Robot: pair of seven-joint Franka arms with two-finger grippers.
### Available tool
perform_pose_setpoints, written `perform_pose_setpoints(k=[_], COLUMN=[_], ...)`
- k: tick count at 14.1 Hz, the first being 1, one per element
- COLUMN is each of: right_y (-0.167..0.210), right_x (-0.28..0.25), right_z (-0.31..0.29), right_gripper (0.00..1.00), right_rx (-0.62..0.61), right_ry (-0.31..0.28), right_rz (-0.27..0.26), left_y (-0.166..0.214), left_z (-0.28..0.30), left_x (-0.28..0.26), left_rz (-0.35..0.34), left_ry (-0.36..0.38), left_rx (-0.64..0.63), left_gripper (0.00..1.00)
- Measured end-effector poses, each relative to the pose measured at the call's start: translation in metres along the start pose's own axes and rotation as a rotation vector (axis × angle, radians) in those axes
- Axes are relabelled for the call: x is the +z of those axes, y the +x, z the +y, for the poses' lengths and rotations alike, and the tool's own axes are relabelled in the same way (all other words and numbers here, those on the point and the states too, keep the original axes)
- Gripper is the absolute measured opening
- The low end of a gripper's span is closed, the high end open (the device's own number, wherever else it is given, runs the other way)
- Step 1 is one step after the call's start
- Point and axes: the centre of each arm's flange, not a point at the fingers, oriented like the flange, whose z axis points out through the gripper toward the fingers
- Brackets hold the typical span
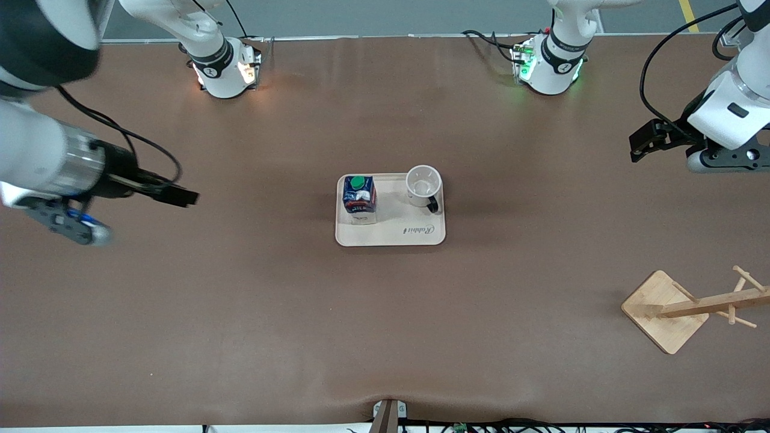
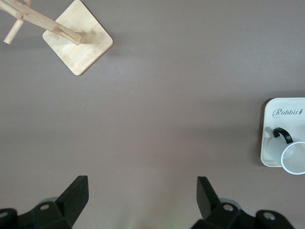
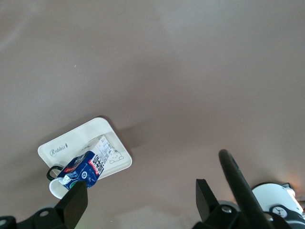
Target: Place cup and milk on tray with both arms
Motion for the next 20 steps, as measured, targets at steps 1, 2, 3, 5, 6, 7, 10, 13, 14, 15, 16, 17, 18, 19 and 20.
perform_pose_setpoints(k=[1, 2, 3, 5, 6, 7, 10, 13, 14, 15, 16, 17, 18, 19, 20], right_y=[-0.003, -0.009, -0.013, -0.012, -0.007, -0.001, -0.001, -0.023, -0.029, -0.032, -0.034, -0.034, -0.034, -0.033, -0.032], right_x=[-0.012, -0.023, -0.030, -0.033, -0.032, -0.030, -0.023, -0.015, -0.013, -0.014, -0.015, -0.016, -0.017, -0.017, -0.017], right_z=[0.014, 0.023, 0.030, 0.044, 0.056, 0.070, 0.108, 0.138, 0.148, 0.154, 0.157, 0.158, 0.159, 0.160, 0.160], right_gripper=[1.00, 1.00, 1.00, 1.00, 1.00, 1.00, 1.00, 1.00, 1.00, 1.00, 1.00, 1.00, 1.00, 1.00, 1.00], right_rx=[0.008, -0.022, -0.076, -0.146, -0.153, -0.152, -0.237, -0.339, -0.344, -0.345, -0.344, -0.343, -0.341, -0.341, -0.343], right_ry=[-0.030, -0.073, -0.109, -0.139, -0.143, -0.145, -0.139, -0.118, -0.115, -0.111, -0.109, -0.112, -0.120, -0.128, -0.130], right_rz=[0.034, 0.073, 0.098, 0.101, 0.090, 0.073, 0.039, 0.047, 0.047, 0.054, 0.063, 0.071, 0.077, 0.083, 0.087], left_y=[0.000, 0.000, 0.000, 0.000, -0.001, -0.001, -0.001, -0.002, -0.002, -0.003, -0.003, -0.004, -0.004, -0.004, -0.004], left_z=[0.001, 0.001, 0.002, 0.002, 0.002, 0.002, 0.004, 0.006, 0.006, 0.006, 0.006, 0.006, 0.006, 0.006, 0.006], left_x=[0.000, 0.000, 0.000, 0.000, 0.001, 0.001, 0.001, 0.001, 0.000, 0.000, 0.000, 0.000, -0.001, -0.001, -0.002], left_rz=[-0.001, -0.002, -0.002, -0.004, -0.005, -0.006, -0.007, -0.006, -0.006, -0.006, -0.008, -0.009, -0.009, -0.008, -0.007], left_ry=[-0.006, -0.012, -0.016, -0.018, -0.018, -0.018, -0.017, -0.017, -0.017, -0.017, -0.017, -0.016, -0.016, -0.016, -0.016], left_rx=[0.000, 0.000, 0.000, 0.000, 0.000, 0.001, 0.004, 0.008, 0.008, 0.008, 0.008, 0.008, 0.008, 0.008, 0.007], left_gripper=[1.00, 1.00, 1.00, 1.00, 1.00, 1.00, 1.00, 1.00, 1.00, 1.00, 1.00, 1.00, 1.00, 1.00, 1.00])
